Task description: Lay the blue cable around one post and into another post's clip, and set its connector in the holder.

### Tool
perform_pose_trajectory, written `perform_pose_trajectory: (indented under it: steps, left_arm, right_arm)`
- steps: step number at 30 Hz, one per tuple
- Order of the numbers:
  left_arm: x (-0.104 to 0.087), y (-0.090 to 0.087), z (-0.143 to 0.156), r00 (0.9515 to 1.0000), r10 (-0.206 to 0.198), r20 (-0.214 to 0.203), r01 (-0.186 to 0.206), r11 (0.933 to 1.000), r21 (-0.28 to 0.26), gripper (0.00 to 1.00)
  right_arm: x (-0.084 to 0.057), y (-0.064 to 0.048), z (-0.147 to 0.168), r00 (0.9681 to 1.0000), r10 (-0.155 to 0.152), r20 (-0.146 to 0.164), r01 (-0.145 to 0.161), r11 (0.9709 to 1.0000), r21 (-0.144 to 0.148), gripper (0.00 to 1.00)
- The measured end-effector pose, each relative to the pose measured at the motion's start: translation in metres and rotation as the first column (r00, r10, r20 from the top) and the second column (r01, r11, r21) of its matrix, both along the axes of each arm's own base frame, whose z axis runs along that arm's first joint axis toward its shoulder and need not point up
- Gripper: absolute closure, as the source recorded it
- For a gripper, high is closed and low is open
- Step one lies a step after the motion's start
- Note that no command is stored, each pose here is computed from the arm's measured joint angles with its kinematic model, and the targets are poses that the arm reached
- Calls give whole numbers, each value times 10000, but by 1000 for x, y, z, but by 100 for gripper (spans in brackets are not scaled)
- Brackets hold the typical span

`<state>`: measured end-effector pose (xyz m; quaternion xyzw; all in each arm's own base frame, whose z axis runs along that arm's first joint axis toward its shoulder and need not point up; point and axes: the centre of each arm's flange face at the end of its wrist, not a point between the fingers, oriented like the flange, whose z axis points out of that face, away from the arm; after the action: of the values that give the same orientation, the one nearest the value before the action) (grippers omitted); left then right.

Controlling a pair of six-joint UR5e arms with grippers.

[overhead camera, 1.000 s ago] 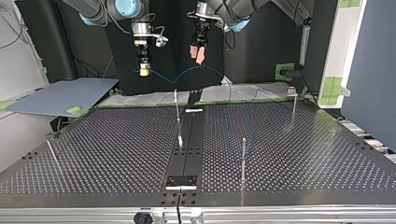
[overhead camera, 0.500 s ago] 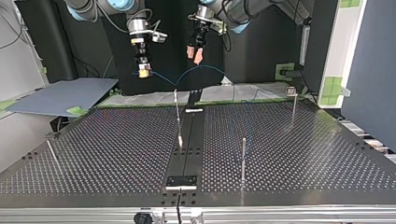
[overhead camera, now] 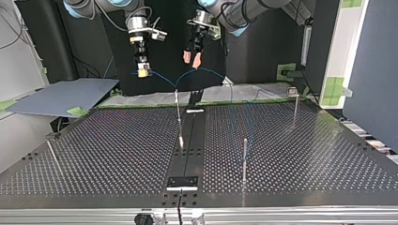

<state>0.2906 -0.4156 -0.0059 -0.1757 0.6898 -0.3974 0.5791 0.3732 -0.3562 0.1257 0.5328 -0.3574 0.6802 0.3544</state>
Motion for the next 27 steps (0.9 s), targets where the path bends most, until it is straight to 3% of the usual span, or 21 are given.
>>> perform_pose_trajectory:
  steps: [10, 18, 27]
  left_arm:
    - [-1, -6, 1, 9997, -239, -37, 238, 9993, -276, 0]
    - [0, -13, -8, 9990, -374, -256, 367, 9990, -257, 0]
    - [8, -11, -35, 9990, 360, -258, -352, 9989, 308, 0]
  right_arm:
    - [8, 9, -2, 9988, 487, -62, -487, 9988, -3, 88]
    - [17, 20, -3, 9948, 1007, -164, -1005, 9949, 93, 88]
    - [25, 30, -3, 9917, 1274, -178, -1271, 9918, 150, 88]
